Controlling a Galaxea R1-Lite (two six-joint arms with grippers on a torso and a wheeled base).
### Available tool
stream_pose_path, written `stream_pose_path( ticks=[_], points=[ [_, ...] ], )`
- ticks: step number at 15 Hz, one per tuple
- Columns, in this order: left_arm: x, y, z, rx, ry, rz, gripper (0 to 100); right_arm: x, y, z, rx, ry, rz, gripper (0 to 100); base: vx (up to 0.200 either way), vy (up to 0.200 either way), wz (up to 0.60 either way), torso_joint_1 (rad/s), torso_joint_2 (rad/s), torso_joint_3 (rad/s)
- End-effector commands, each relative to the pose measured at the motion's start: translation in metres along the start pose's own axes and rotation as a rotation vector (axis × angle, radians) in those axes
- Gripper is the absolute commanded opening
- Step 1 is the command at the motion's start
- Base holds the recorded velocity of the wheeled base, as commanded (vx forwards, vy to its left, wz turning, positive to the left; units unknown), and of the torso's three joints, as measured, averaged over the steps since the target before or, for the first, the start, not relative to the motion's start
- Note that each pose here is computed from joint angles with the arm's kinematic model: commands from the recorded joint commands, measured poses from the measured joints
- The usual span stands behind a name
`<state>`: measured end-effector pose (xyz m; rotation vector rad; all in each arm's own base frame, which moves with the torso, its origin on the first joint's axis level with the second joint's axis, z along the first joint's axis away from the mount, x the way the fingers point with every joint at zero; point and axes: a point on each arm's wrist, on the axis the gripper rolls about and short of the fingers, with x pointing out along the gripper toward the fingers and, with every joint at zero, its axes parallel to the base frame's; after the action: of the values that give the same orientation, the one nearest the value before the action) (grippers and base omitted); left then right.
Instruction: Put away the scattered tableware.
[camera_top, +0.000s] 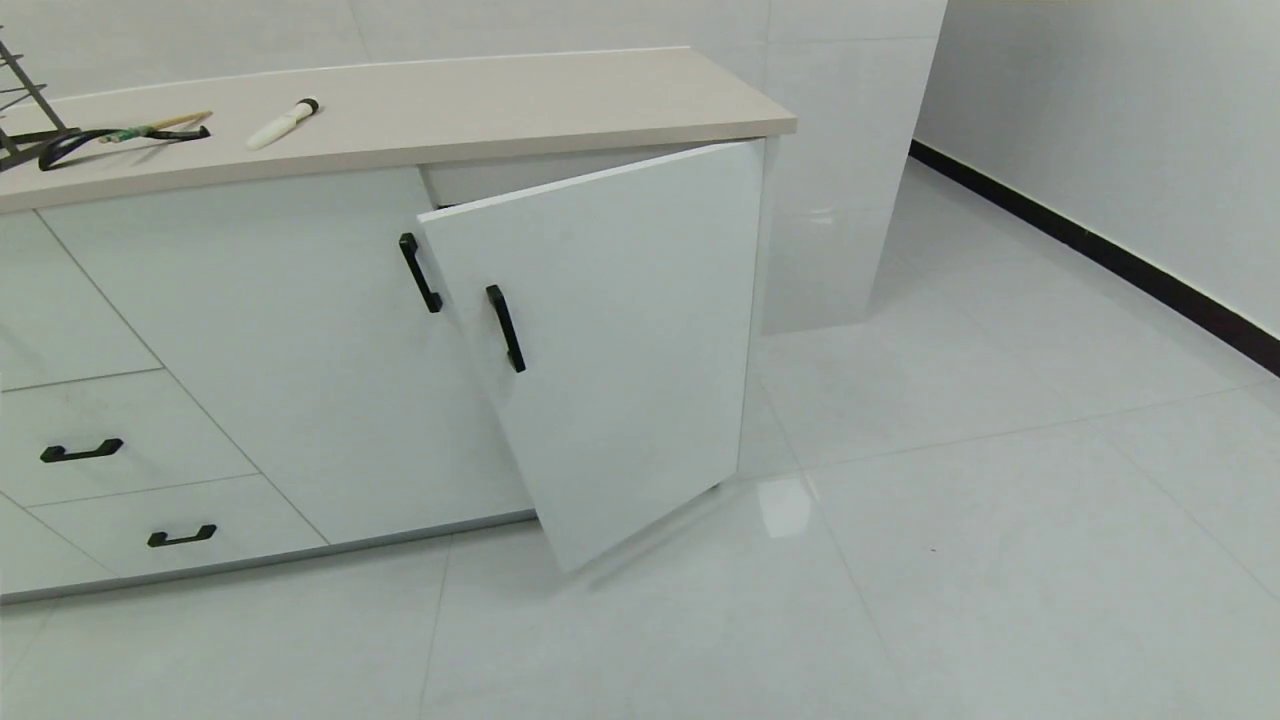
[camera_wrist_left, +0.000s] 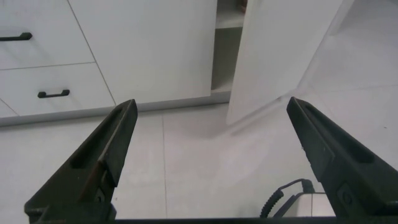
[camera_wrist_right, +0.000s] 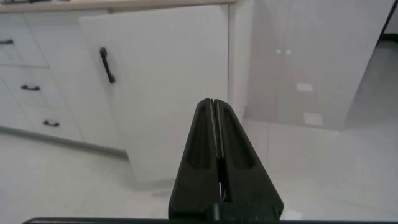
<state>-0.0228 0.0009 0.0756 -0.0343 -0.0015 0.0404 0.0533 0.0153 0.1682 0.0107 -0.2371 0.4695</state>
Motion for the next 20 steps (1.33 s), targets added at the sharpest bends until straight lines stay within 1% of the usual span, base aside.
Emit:
stream_pose_path(
  ticks=[1,3,4,5,7,20],
  points=[
    [0.000,0.000,0.000,0.000,-0.001,0.001,100,-0.066,0.022,-0.026,-0.064,0.061,-0.110,0,0.000,0.000,0.00,0.000,0.00,0.000],
    [0.000,0.000,0.000,-0.001,-0.002,0.001,100,-0.081,0.029,-0.052,-0.076,0.192,-0.201,0,0.000,0.000,0.00,0.000,0.00,0.000],
    [0.000,0.000,0.000,0.000,-0.002,0.001,100,-0.083,0.028,-0.068,-0.082,0.297,-0.221,0,0.000,0.000,0.00,0.000,0.00,0.000],
    [0.000,0.000,0.000,-0.001,-0.002,0.001,100,-0.083,0.027,-0.068,-0.079,0.310,-0.269,0,0.000,0.000,0.00,0.000,0.00,0.000],
    [0.000,0.000,0.000,-0.001,-0.002,0.001,100,-0.083,0.027,-0.068,-0.077,0.309,-0.274,0,0.000,0.000,0.00,0.000,0.00,0.000],
    [0.000,0.000,0.000,-0.004,-0.002,0.001,100,-0.083,0.028,-0.069,-0.076,0.304,-0.254,0,0.000,0.200,0.00,0.003,0.00,0.003]
  ],
)
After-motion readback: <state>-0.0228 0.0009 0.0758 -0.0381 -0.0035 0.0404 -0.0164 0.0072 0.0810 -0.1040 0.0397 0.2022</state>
